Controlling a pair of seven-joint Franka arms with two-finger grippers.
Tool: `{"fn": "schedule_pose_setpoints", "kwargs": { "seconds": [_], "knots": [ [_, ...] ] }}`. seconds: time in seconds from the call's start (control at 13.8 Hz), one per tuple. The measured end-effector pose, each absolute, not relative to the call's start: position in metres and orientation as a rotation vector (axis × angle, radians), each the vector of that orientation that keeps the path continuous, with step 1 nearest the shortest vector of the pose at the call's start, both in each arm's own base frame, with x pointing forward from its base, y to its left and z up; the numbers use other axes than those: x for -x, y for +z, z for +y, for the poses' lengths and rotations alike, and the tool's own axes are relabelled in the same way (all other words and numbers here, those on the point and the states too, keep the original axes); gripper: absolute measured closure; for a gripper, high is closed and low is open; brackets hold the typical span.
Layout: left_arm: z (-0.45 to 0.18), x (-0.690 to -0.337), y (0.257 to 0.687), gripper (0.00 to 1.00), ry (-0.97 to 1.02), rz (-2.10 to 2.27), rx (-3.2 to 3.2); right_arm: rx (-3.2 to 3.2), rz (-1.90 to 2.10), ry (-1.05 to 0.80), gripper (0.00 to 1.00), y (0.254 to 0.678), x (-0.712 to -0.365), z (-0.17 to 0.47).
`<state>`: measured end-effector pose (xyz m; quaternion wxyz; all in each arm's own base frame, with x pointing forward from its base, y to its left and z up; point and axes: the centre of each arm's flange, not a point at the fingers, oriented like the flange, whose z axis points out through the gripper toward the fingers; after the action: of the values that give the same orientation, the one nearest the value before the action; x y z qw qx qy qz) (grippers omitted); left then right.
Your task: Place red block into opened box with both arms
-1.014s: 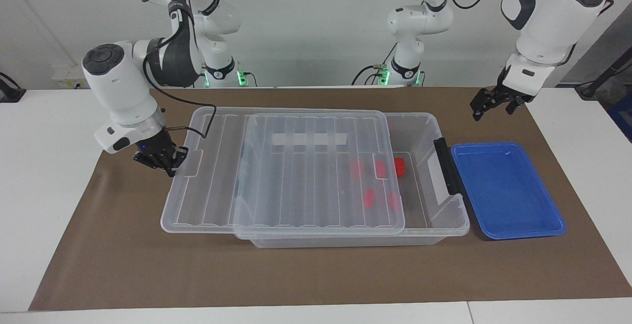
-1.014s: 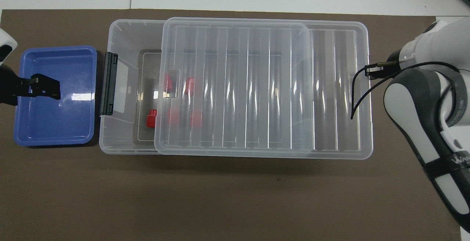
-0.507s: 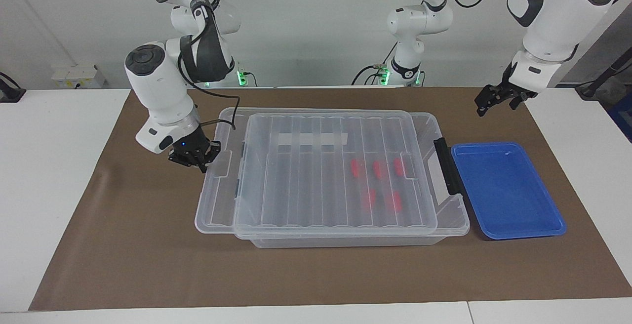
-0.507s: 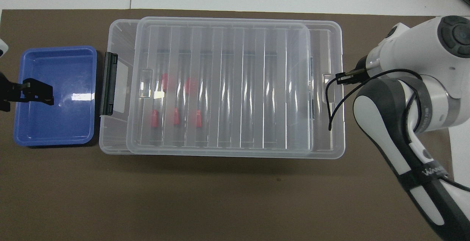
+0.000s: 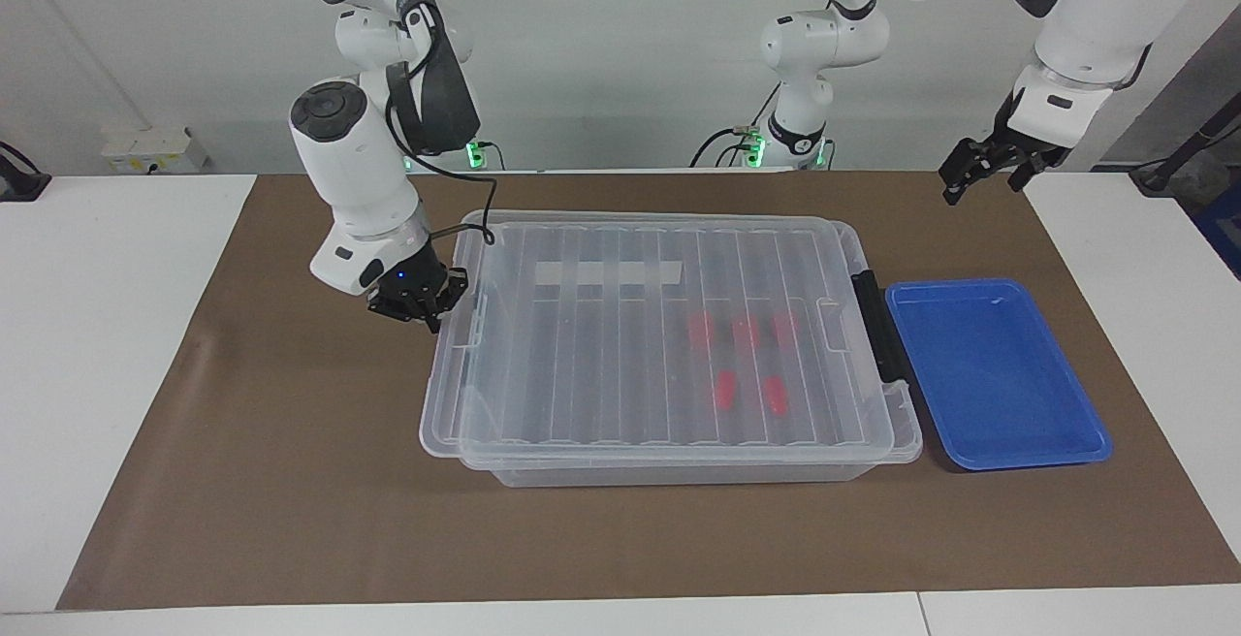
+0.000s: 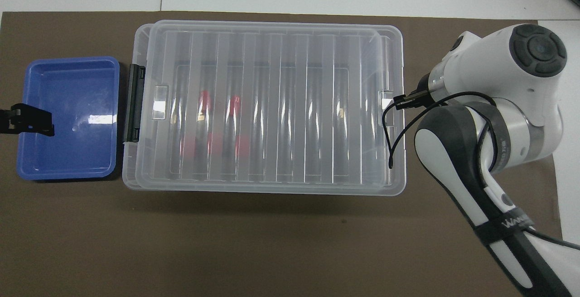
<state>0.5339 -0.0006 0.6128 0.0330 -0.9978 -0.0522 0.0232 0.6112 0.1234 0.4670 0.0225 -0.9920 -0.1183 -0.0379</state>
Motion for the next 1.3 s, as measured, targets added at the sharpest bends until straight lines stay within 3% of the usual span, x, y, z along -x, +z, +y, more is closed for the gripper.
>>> {"fn": "schedule_pose_setpoints", "kwargs": {
  "seconds": [1.3],
  "knots": [
    [0.009,-0.535,0.611,0.00,0.078,-0.188,3.069,3.063,-0.400,-0.115,0.99,0.467,-0.608,0.137]
  ]
}}
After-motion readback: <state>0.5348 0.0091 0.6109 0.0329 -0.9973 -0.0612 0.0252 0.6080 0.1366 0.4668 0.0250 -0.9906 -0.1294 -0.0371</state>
